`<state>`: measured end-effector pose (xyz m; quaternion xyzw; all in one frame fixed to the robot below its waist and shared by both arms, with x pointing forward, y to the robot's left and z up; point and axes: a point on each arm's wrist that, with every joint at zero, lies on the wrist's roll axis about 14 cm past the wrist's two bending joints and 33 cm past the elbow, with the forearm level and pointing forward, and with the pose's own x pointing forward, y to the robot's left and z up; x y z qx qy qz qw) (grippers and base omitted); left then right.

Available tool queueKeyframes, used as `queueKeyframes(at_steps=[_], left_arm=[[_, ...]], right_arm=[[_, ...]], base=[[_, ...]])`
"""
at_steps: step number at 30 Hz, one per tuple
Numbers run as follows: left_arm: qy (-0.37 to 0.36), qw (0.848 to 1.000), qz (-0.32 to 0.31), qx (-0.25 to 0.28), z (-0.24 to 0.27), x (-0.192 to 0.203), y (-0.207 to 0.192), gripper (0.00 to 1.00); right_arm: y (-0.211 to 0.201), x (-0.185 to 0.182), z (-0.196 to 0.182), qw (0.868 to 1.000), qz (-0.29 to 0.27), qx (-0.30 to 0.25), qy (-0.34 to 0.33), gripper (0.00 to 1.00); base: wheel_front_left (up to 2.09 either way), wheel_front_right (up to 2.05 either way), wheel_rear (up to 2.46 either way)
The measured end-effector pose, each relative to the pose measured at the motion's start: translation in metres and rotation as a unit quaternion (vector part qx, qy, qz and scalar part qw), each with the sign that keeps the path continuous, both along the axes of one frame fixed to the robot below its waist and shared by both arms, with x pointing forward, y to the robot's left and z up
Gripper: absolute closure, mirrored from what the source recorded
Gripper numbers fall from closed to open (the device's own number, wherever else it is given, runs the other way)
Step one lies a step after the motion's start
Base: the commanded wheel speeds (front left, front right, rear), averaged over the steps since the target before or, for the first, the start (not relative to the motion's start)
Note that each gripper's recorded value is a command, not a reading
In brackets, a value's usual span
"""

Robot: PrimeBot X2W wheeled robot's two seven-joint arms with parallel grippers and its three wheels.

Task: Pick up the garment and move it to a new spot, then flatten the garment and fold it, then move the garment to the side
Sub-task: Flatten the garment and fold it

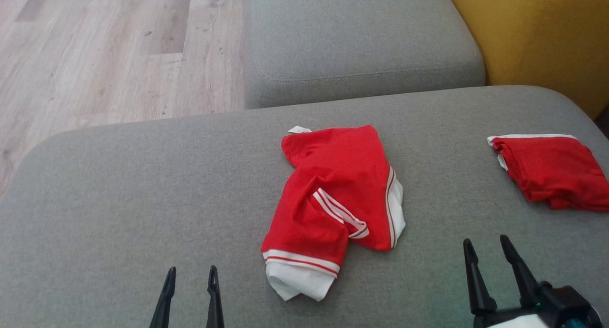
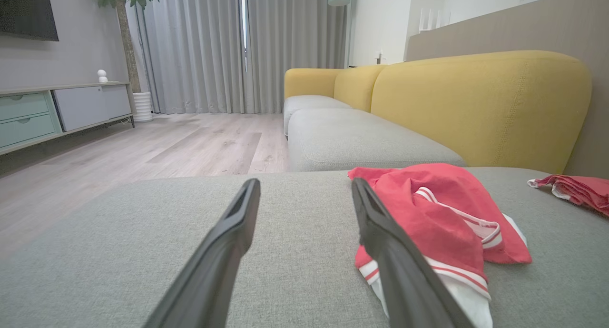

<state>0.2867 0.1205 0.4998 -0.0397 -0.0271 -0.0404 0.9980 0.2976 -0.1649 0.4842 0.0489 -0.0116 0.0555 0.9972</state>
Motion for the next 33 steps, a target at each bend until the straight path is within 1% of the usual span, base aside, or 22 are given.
queueKeyframes(at_steps=[15, 19, 20, 21, 23, 25, 27, 29, 31, 33], left_arm=[[0.003, 1.000, 0.001, 0.003, -0.002, -0.002, -0.002, 0.00], [0.021, 0.998, -0.056, 0.011, -0.014, -0.002, -0.028, 0.00], [0.021, 0.995, -0.096, 0.017, -0.015, 0.004, -0.048, 0.00], [0.016, 0.993, -0.117, 0.020, -0.013, 0.009, -0.059, 0.00], [0.005, 0.986, -0.165, 0.024, -0.007, 0.018, -0.085, 0.00], [0.002, 0.974, -0.222, 0.034, -0.007, 0.023, -0.115, 0.00], [0.003, 0.958, -0.283, 0.053, -0.012, 0.023, -0.146, 0.00], [0.011, 0.937, -0.340, 0.076, -0.022, 0.019, -0.173, 0.00], [0.016, 0.920, -0.377, 0.107, -0.031, 0.022, -0.192, 0.00], [0.026, 0.907, -0.395, 0.146, -0.041, 0.031, -0.203, 0.00]], right_arm=[[0.003, 0.001, 0.000, 1.000, 0.005, 0.000, 0.001, 0.00], [0.005, 0.000, -0.005, 1.000, 0.006, 0.001, 0.010, 0.00], [0.005, -0.001, -0.009, 1.000, 0.005, 0.002, 0.016, 0.00], [0.004, -0.002, -0.011, 1.000, 0.003, 0.003, 0.020, 0.00], [0.001, -0.004, -0.015, 1.000, -0.003, 0.003, 0.027, 0.00], [-0.004, -0.006, -0.018, 0.999, -0.011, 0.003, 0.033, 0.00], [-0.008, -0.007, -0.019, 0.999, -0.019, 0.004, 0.036, 0.00], [-0.011, -0.006, -0.019, 0.999, -0.024, 0.003, 0.037, 0.00], [-0.014, -0.006, -0.019, 0.999, -0.027, 0.001, 0.038, 0.00], [-0.018, -0.007, -0.020, 0.999, -0.033, -0.001, 0.040, 0.00]], base=[[0.00, 0.00, 0.00], [0.00, 0.00, 0.00], [0.00, 0.00, 0.00], [0.00, 0.00, 0.00], [0.00, 0.00, 0.00], [0.00, 0.00, 0.00], [0.00, 0.00, 0.00], [0.00, 0.00, 0.00], [0.00, 0.00, 0.00], [0.00, 0.00, 0.00]])
